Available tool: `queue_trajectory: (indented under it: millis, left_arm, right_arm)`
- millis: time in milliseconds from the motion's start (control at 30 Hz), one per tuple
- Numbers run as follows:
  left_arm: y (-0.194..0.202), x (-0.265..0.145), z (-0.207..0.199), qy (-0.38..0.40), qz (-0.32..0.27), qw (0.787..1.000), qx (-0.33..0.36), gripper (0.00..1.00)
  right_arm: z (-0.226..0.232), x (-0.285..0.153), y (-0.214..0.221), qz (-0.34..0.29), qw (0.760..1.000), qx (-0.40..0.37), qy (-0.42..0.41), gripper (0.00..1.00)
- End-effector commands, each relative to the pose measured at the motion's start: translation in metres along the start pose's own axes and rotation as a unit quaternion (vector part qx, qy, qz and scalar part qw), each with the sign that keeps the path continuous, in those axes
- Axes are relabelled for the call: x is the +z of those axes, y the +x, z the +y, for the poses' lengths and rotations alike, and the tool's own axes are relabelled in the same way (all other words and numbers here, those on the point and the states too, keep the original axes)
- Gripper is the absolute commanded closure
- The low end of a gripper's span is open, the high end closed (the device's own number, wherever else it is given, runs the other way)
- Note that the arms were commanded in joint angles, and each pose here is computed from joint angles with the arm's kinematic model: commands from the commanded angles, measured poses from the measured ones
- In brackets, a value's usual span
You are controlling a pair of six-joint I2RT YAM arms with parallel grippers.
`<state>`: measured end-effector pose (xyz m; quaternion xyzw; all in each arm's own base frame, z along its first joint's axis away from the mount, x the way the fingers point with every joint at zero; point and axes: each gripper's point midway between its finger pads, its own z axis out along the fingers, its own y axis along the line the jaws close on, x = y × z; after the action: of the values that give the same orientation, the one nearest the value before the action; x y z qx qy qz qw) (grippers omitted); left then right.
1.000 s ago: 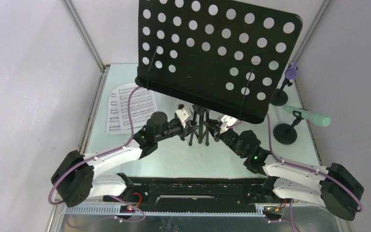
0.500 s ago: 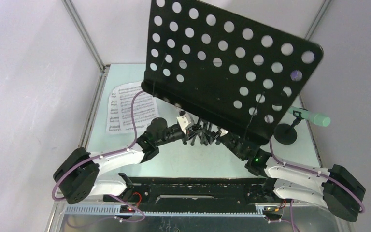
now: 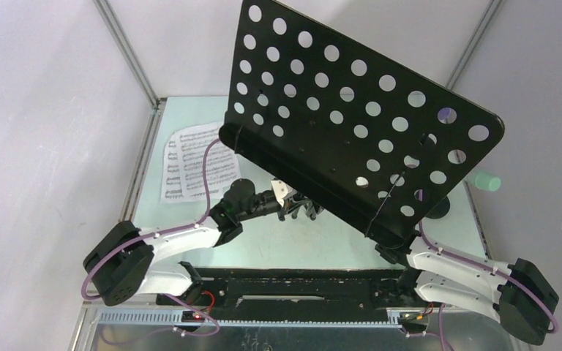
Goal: Pack up the instrument practice props
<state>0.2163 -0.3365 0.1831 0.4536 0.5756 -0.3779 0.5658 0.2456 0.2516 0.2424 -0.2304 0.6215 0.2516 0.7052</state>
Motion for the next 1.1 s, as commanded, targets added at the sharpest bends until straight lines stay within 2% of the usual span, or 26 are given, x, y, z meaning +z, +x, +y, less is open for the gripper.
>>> queue_trajectory:
  millis: [0,200,400,633,833,1067]
  left_arm:
    - [-0.022,0.009,-0.007,0.027,-0.029,0.999,-0.01,1.0]
    - [-0.018,0.014,-0.011,0.045,-0.013,0.999,-0.014,1.0]
    - [-0.02,0.012,0.001,0.015,-0.011,1.0,-0.021,1.0]
    - [-0.03,0.012,0.017,-0.003,-0.028,0.998,-0.052,1.0]
    - [-0.034,0.014,0.017,0.005,-0.031,0.998,-0.054,1.0]
    - [-0.027,0.009,0.009,0.018,-0.026,0.998,-0.045,1.0]
  right_arm:
    - [0.023,0.008,-0.04,-0.06,0.996,0.012,-0.062,0.0]
    - [0.029,0.014,-0.045,-0.081,0.994,-0.002,-0.076,0.01]
    - [0.022,0.008,-0.019,-0.014,0.997,-0.052,-0.063,0.06]
    - [0.011,-0.018,-0.004,0.044,0.996,-0.054,-0.05,0.02]
    - [0.016,-0.022,-0.015,0.026,0.997,-0.041,-0.062,0.0]
    - [-0.008,0.0,-0.044,-0.045,0.999,0.007,0.01,0.0]
